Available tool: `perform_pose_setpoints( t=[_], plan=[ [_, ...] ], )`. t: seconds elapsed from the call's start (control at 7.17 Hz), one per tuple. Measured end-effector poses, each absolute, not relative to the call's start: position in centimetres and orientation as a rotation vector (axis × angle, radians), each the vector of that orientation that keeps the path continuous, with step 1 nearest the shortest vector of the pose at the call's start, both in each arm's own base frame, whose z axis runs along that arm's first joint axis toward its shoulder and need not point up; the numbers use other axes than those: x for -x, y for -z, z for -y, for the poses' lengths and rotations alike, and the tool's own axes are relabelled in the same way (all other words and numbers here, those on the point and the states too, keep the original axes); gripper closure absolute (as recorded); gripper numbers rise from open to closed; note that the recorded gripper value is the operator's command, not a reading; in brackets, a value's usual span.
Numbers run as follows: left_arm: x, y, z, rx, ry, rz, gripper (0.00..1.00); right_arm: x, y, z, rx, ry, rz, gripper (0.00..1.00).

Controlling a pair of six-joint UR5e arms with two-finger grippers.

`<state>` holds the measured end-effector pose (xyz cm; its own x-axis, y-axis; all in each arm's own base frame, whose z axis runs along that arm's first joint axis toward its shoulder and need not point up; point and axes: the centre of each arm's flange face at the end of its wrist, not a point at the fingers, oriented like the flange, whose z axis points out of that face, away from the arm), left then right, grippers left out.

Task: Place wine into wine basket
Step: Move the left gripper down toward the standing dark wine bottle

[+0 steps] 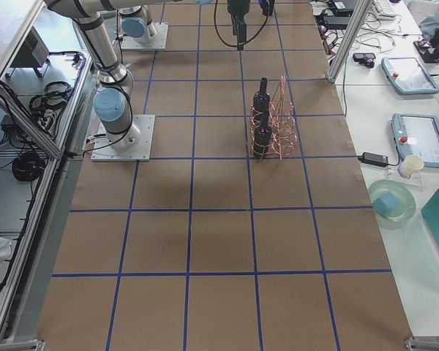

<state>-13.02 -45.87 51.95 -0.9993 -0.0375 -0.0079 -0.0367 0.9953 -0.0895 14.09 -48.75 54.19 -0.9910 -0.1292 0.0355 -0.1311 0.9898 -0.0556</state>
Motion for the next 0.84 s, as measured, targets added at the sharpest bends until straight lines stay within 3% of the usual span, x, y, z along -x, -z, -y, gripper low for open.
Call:
perform_pose_setpoints(
  t=[0.84],
  plan=[
    [13.02,-52.03,45.60,0.060,0.127,-3.131,0.00,-13.88,-54.10,48.78,-0.198,-0.085,3.101,0.01]
  ],
)
